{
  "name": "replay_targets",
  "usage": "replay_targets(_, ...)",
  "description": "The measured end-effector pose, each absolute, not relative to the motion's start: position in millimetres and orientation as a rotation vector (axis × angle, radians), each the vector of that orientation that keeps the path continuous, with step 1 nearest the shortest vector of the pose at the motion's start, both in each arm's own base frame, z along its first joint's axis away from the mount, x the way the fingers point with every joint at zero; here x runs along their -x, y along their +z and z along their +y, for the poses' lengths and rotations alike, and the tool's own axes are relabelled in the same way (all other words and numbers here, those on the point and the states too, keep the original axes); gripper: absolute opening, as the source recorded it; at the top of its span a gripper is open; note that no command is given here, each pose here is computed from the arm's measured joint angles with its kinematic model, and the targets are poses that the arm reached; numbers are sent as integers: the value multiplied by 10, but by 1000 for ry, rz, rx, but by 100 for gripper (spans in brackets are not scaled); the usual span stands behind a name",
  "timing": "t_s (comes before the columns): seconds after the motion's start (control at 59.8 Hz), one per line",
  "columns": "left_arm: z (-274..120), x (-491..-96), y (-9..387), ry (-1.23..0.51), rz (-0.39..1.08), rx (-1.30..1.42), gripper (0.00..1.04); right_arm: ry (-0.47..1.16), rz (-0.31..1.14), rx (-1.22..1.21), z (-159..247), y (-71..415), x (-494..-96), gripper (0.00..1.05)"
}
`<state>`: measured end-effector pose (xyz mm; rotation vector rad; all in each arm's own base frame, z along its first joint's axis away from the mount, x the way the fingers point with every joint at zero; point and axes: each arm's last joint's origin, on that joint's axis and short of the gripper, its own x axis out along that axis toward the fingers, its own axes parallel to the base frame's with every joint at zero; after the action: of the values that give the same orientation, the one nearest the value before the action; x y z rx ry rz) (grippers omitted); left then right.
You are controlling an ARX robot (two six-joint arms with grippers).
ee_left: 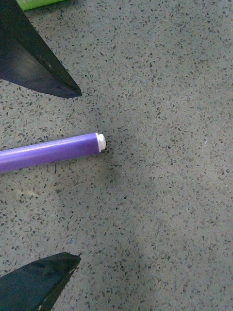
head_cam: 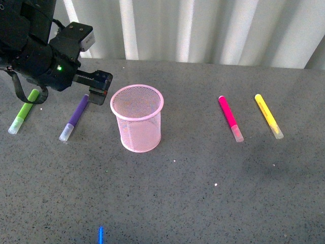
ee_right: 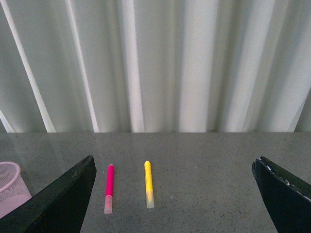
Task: Insert purple and pink pens into pink cup
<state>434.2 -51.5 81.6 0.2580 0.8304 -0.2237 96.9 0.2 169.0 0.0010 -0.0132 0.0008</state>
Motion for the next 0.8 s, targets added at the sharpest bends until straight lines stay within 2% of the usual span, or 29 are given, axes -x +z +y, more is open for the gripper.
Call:
replay_targets(0.318,-411,-4387,586,-195,885,-265,98,1,-13,-1,2,1690,-969,98)
replay_targets(0.802,-441,-4496,469,-187,895,-271,98,1,-13,-1,2,1690,-969,98)
